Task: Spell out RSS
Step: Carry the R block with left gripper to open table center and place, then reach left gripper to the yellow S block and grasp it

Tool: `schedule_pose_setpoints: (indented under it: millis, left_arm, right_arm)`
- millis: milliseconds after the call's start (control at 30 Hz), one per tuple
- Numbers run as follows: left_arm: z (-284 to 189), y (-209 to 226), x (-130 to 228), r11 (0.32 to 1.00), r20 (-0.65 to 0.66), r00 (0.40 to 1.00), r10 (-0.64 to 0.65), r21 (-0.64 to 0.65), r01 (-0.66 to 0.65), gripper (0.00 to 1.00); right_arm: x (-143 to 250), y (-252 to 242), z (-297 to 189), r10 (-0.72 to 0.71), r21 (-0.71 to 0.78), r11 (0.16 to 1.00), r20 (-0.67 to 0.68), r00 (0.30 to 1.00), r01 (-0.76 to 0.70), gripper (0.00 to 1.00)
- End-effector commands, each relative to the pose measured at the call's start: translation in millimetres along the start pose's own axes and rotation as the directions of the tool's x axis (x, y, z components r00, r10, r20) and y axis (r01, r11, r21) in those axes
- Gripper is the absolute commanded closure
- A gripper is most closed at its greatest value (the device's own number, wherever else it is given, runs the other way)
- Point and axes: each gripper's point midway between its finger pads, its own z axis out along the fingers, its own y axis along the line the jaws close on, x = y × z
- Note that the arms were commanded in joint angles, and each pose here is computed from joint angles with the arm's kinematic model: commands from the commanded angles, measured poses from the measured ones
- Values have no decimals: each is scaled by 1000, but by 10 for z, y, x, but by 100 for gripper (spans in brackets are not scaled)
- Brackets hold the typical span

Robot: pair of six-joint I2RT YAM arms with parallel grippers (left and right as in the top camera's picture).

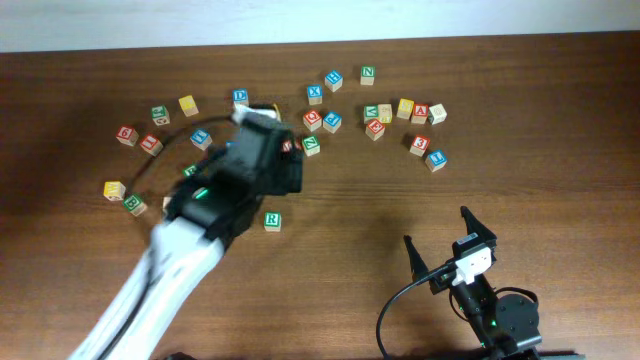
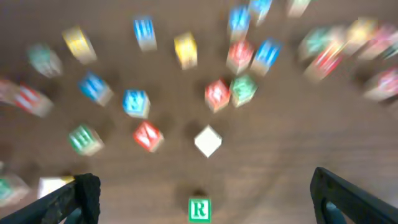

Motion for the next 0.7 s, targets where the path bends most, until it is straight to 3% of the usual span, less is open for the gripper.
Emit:
schedule_pose_setpoints:
  millis: [0, 167, 367, 433, 533, 667]
  left_arm:
    - [-527, 247, -88, 999, 96, 995, 26, -41, -22, 1]
    - [-851, 392, 15, 999, 114, 993, -26, -36, 30, 1]
    - [-668, 327, 9, 999, 82, 997, -9, -45, 12, 1]
    - [-527, 270, -23, 996, 68, 995, 73, -52, -70, 1]
    - [-370, 249, -113, 991, 59, 991, 124, -67, -120, 1]
    - [-161, 273, -544, 990, 29, 990, 137, 24, -138, 0]
  right_arm:
    - [27, -26, -2, 9, 13, 1000, -5, 1000, -9, 2]
    - [27, -26, -2, 9, 13, 1000, -5, 1000, -9, 2]
    - [27, -26, -2, 9, 13, 1000, -5, 1000, -9, 2]
    - [27, -26, -2, 9, 13, 1000, -5, 1000, -9, 2]
    - [27, -26, -2, 9, 13, 1000, -5, 1000, -9, 2]
    - [27, -26, -2, 9, 13, 1000, -5, 1000, -9, 2]
